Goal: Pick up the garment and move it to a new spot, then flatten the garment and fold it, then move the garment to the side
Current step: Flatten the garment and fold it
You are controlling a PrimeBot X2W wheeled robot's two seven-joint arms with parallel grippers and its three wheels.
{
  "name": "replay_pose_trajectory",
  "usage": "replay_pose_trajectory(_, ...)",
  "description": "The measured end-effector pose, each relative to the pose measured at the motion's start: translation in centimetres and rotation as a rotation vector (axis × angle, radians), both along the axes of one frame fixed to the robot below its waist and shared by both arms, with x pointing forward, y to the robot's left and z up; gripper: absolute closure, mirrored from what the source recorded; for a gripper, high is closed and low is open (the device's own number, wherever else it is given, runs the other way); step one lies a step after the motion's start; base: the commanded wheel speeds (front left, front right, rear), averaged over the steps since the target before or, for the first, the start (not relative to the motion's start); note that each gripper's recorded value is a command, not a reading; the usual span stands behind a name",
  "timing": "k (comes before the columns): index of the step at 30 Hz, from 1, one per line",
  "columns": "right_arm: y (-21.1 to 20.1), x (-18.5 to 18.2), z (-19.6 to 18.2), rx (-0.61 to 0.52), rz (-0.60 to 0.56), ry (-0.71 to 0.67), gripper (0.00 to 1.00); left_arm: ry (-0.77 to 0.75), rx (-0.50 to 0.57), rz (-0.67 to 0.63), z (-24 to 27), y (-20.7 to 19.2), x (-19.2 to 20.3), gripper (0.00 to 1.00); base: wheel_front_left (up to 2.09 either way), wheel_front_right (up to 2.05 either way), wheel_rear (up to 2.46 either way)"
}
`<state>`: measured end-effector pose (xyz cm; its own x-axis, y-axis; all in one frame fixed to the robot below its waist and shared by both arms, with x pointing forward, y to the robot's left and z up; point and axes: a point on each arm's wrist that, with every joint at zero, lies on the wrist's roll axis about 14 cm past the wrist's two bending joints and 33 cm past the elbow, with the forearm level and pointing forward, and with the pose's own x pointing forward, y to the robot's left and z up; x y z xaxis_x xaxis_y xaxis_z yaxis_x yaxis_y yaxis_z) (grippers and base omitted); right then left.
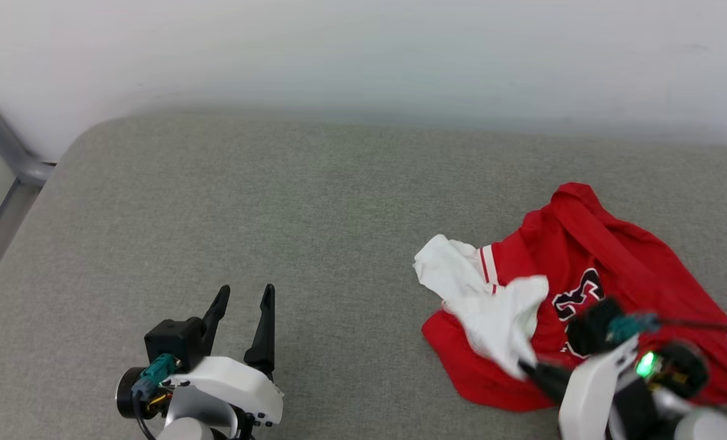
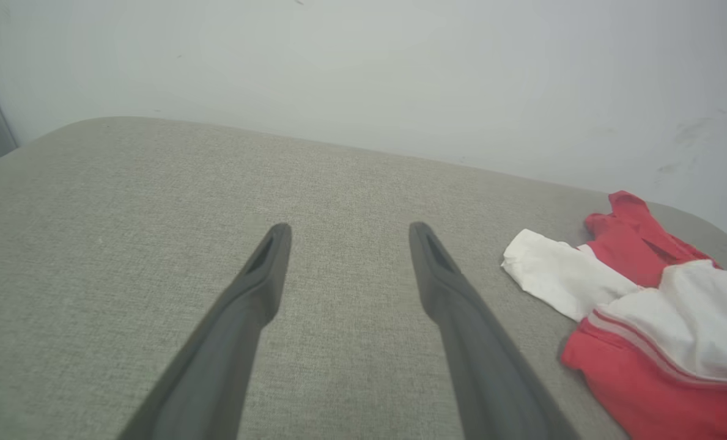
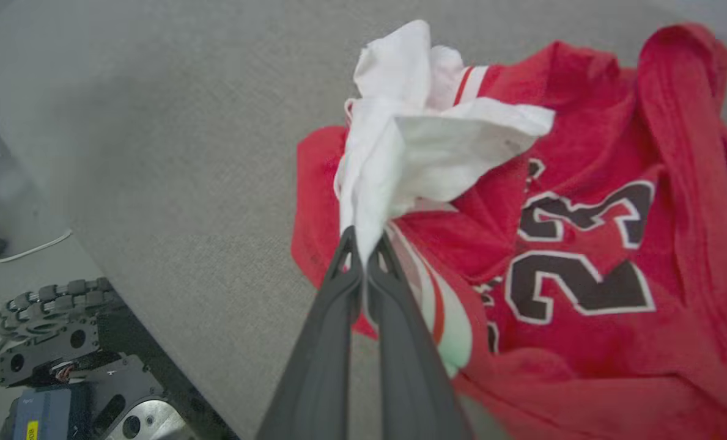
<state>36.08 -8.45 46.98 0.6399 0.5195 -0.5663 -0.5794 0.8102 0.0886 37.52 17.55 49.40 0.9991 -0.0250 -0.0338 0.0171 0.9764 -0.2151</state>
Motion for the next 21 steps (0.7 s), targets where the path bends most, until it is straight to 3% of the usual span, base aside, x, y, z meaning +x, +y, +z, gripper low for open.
replay_pose_trajectory(9,4.1,-10.2,-5.2,0.107,0.066,0.265,1.0,0.013,0.004,-0.034,0.0,-0.9,-0.1,0.0,0.0,0.0,0.0)
replay_pose_trajectory(10,5.2,-12.0,-6.4,0.155,0.05,0.327,0.83,0.017,0.005,-0.039,0.1,-1.0,-0.3,0.0,0.0,0.0,0.0)
replay_pose_trajectory(11,5.2,-12.0,-6.7,0.156,0.038,0.324,0.2,0.019,0.006,-0.041,0.1,-1.0,-0.4,0.0,0.0,0.0,0.0)
replay_pose_trajectory(12,5.4,-11.7,-6.5,0.174,0.025,0.31,0.0,0.02,0.006,-0.043,0.1,-1.0,-0.4,0.0,0.0,0.0,0.0)
replay_pose_trajectory(16,6.2,-10.1,-4.7,0.252,-0.011,0.188,0.0,0.022,0.014,-0.043,0.2,-0.9,-0.7,0.0,0.0,0.0,0.0)
replay_pose_trajectory(21,6.9,-6.4,1.9,0.434,-0.065,-0.129,0.0,0.027,0.017,-0.035,0.1,-0.7,-1.3,0.0,0.0,0.0,0.0)
